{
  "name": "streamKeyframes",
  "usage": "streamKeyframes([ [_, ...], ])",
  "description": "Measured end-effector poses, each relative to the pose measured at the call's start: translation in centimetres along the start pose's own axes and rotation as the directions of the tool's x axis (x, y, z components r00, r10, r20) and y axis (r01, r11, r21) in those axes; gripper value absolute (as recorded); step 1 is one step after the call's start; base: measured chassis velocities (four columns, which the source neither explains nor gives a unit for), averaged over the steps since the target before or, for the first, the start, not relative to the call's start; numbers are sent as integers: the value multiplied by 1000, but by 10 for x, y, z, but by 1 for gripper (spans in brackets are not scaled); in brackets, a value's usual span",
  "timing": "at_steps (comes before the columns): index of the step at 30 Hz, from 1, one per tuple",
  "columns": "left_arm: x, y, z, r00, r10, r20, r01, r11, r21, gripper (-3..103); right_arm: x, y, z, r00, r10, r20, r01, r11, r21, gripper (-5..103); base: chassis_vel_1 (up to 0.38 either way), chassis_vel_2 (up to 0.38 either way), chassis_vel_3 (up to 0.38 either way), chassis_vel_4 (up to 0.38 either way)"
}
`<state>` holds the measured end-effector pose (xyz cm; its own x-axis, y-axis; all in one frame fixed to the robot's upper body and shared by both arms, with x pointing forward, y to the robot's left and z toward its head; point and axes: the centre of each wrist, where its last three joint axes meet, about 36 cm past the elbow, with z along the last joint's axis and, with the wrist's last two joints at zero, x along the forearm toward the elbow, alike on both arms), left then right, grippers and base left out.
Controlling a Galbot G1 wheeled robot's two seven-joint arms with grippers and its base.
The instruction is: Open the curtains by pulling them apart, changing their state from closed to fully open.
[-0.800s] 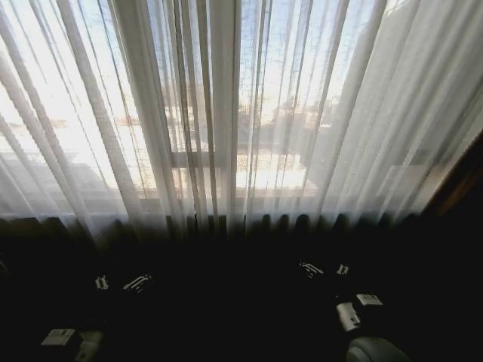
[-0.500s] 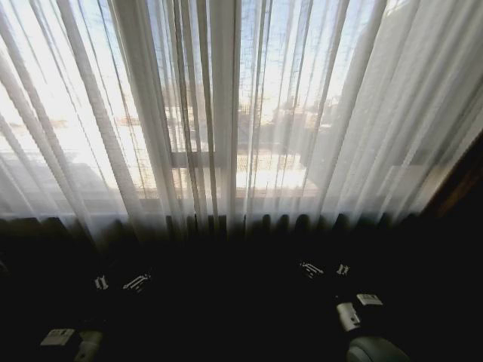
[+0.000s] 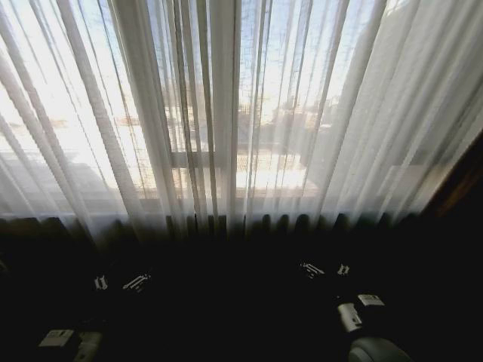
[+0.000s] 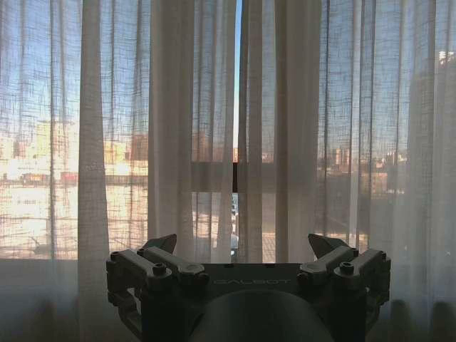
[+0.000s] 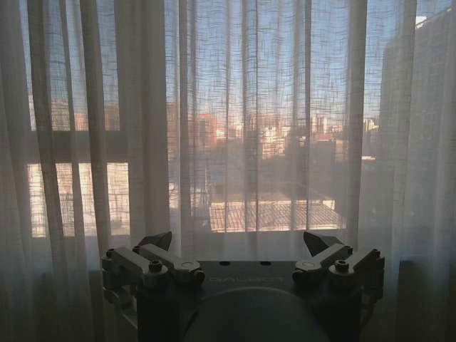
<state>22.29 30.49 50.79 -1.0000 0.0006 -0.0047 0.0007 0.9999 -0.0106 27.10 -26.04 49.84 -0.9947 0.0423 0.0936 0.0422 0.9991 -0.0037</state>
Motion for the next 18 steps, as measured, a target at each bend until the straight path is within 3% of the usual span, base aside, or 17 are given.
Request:
streamKeyframes([
  [9,1,0,0,1000,1,-3,-1,1000,-1,100,0,0,3,1000,-1,12,2,1000,-2,100,-44,84,51,-66],
  [18,0,-2,0,1000,11,1,-11,1000,3,100,0,0,5,1000,-8,12,8,1000,2,100,-150,296,149,-308],
])
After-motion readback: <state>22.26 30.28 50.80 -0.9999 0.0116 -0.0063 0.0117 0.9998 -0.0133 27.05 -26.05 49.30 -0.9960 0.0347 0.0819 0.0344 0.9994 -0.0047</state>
